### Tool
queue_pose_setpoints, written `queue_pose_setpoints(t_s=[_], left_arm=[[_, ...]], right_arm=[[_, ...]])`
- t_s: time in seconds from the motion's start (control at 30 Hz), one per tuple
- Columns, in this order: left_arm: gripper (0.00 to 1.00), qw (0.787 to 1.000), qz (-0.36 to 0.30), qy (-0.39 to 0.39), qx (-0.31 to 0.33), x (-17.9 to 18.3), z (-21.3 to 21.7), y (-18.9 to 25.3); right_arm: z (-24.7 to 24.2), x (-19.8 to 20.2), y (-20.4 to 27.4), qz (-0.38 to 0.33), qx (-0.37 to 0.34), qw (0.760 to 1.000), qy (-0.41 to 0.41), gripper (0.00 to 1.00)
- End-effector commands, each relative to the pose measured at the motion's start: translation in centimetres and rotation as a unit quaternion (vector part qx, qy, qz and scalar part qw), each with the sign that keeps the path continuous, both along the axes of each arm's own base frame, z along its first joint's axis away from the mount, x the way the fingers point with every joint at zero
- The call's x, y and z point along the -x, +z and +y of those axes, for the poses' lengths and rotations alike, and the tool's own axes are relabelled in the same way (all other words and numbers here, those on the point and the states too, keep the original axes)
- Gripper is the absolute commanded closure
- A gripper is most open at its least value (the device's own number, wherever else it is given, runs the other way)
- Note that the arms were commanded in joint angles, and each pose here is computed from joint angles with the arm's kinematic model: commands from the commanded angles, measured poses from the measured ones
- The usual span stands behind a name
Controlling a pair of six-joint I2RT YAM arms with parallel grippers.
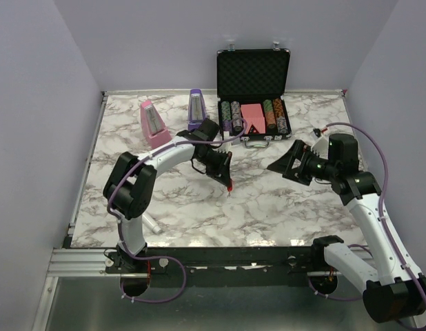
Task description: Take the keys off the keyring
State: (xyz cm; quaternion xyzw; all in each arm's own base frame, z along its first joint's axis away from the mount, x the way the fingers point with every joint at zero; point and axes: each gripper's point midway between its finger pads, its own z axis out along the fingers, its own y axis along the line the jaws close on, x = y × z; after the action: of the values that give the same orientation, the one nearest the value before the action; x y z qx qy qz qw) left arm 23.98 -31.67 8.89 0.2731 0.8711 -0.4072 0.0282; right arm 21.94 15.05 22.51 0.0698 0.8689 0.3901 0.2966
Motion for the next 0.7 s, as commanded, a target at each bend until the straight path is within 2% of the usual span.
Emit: queue_pose_setpoints(t_s=[0.0, 0.27, 0.67], left_arm=[[1.00, 0.999, -0.002, 0.036, 0.024, -0.1, -0.9, 5.3], [1.00, 0.995, -0.032, 0.070, 0.061, -0.1, -1.1, 13.7], [1.00, 0.977, -0.127, 0.040, 0.164, 2.4, -0.6, 28.4]], right_arm=[[2.1, -1.7, 5.1, -0.058, -0.078, 0.995, 0.021, 0.00], [4.1, -3.1, 10.7, -0.124, -0.188, 0.973, 0.050, 0.00], [5.7, -1.9, 21.2, -0.234, -0.355, 0.890, 0.162, 0.00]])
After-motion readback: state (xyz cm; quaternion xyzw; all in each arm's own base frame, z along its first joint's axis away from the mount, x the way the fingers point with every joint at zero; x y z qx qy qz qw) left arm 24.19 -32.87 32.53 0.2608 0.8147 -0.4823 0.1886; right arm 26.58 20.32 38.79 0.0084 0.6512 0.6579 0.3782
